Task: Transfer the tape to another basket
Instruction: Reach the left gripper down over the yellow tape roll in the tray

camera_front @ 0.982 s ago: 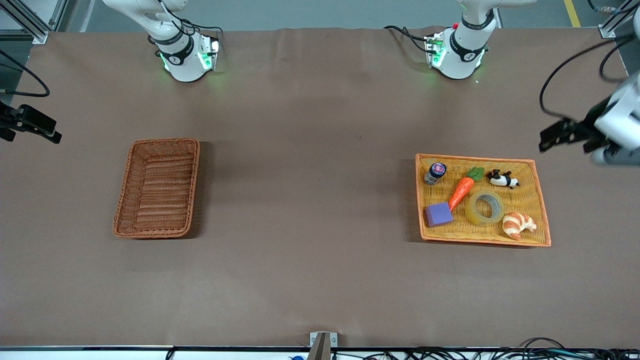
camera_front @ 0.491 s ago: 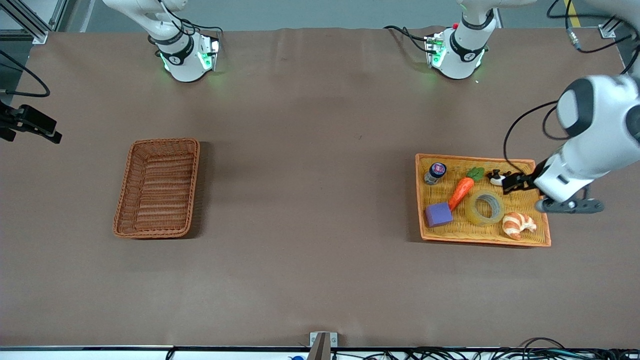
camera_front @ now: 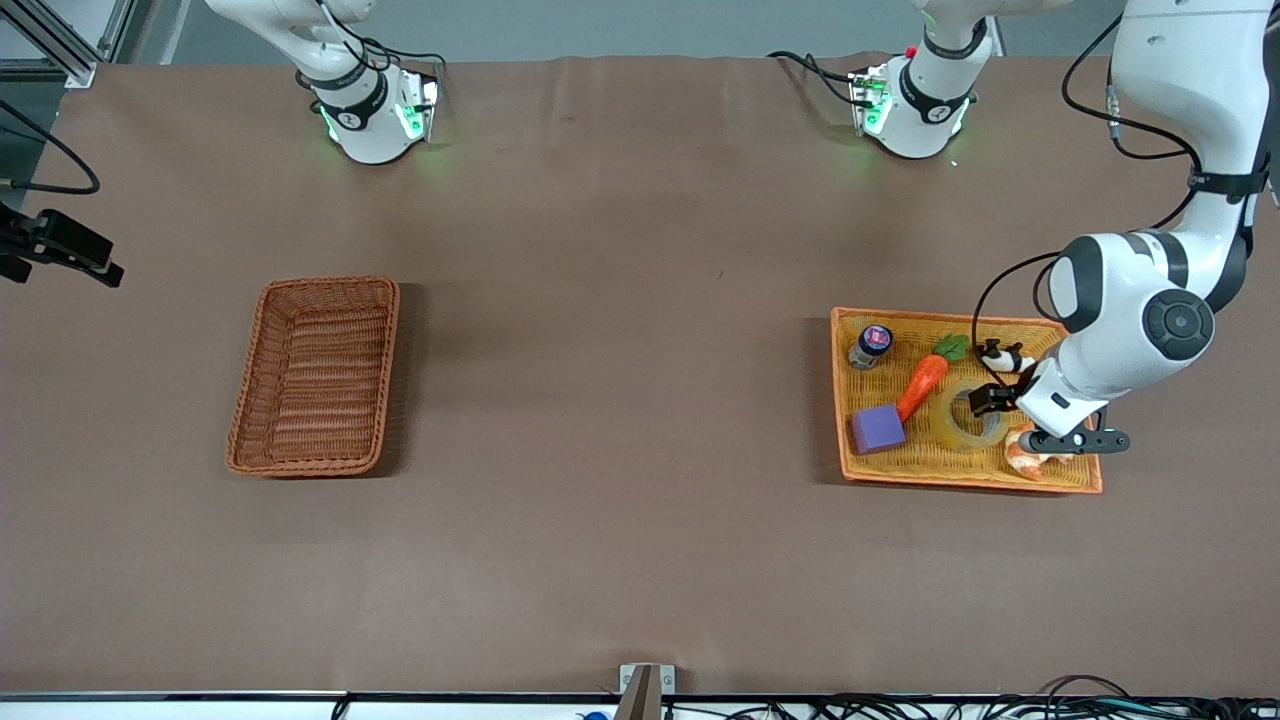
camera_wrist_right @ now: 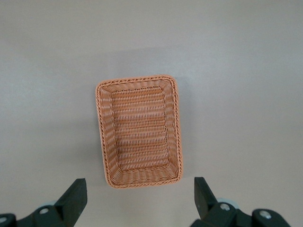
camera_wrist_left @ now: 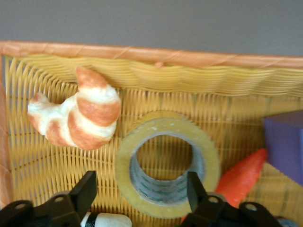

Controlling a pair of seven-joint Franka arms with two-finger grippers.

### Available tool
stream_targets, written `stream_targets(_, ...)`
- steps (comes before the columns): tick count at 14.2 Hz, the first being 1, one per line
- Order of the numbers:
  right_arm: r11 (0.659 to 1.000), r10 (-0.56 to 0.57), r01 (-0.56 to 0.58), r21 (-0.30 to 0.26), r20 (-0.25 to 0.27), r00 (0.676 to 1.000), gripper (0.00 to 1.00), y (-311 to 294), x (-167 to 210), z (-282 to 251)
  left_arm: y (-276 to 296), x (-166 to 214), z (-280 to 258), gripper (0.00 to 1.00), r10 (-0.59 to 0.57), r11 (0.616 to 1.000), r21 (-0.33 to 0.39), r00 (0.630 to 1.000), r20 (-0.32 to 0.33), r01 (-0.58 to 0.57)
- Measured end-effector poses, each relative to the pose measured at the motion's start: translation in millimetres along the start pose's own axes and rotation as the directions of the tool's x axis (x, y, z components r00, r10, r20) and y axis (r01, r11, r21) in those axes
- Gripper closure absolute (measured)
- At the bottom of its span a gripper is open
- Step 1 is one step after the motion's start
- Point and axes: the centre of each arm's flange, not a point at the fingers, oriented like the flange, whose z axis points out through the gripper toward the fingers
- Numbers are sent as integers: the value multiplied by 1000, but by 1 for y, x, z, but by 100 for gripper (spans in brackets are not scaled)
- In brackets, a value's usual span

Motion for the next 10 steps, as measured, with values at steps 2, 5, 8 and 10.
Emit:
stream_targets(2, 1000, 0, 0, 0, 0, 1000, 0, 0, 0, 0, -7, -2, 20, 23, -9, 1000, -1, 1000, 21, 9)
stream_targets(5, 1000, 0, 0, 0, 0, 1000, 0, 0, 0, 0, -7, -3, 40, 39, -8, 1000, -3, 999, 38, 8)
stream_targets(8, 1000, 0, 0, 0, 0, 1000, 0, 0, 0, 0, -8, -2, 45, 72, -11, 1000, -2, 999, 34, 12)
stream_targets(10, 1000, 0, 0, 0, 0, 1000, 0, 0, 0, 0, -8, 3, 38, 79, -11, 1000, -2, 1000, 13, 11)
